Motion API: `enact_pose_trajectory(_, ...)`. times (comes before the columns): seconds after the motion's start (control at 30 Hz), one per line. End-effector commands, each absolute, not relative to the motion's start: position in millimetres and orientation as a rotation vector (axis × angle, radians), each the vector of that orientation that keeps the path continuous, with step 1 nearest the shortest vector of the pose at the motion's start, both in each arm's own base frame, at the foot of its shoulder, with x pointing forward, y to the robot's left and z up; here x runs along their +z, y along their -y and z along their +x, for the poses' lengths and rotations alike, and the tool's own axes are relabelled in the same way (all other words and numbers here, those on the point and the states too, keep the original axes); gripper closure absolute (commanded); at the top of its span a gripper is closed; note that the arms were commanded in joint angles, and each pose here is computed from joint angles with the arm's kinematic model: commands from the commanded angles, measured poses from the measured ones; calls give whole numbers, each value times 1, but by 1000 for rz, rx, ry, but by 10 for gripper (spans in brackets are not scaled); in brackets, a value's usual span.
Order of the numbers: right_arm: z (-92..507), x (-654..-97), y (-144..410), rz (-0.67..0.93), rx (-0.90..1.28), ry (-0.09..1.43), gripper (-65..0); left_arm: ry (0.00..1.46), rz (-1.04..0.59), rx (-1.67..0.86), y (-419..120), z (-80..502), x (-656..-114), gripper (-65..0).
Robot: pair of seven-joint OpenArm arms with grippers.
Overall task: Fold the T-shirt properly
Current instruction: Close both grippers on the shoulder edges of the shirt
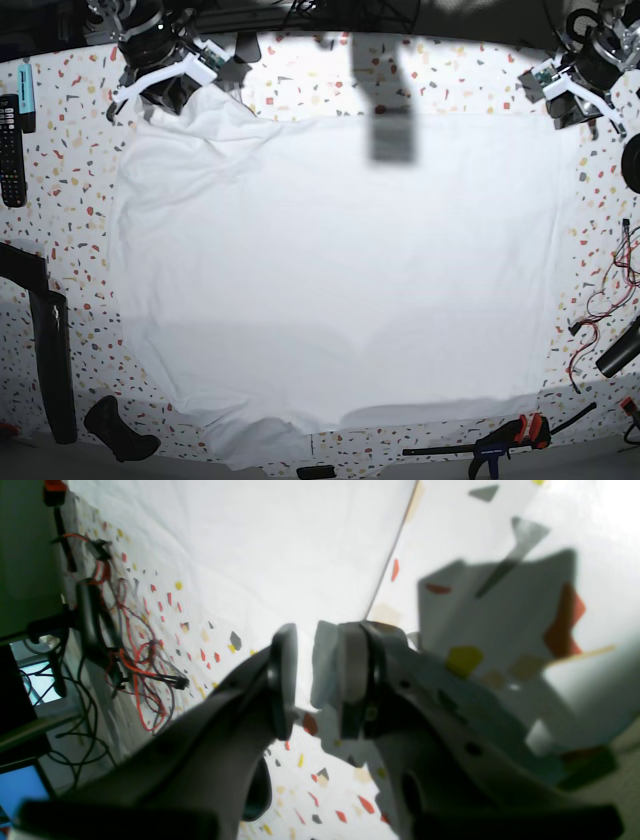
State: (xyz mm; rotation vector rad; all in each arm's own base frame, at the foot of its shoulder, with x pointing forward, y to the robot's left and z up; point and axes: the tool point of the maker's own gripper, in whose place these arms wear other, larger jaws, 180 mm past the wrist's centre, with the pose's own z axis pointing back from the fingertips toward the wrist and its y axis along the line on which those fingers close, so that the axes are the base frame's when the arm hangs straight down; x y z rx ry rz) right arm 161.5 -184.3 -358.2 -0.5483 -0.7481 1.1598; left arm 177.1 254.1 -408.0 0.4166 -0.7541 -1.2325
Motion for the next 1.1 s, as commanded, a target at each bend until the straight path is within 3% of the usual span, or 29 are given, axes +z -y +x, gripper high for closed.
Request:
enact_pose_trajectory(0.0, 167, -348, 183, -563, 1161, 789, 0, 753, 437, -1239, -261, 179, -406, -129)
enact_pose_trajectory(0.23, 167, -348, 182, -563, 1161, 789, 0, 683, 397, -1223, -278, 160, -431, -131)
enact_pose_trajectory(0.33, 167, -348, 182, -563, 1161, 789, 0, 761, 364, -1235, -269, 164, -428, -120)
enact_pose_trajectory(0.57, 167, -348, 183, -563, 1161, 789, 0, 870, 376, -1241, -260, 186, -414, -25)
enact_pose_trajectory(1.07, 171, -343, 186, -591, 1125, 812, 0, 942, 378, -1169, -259, 208, -401, 0)
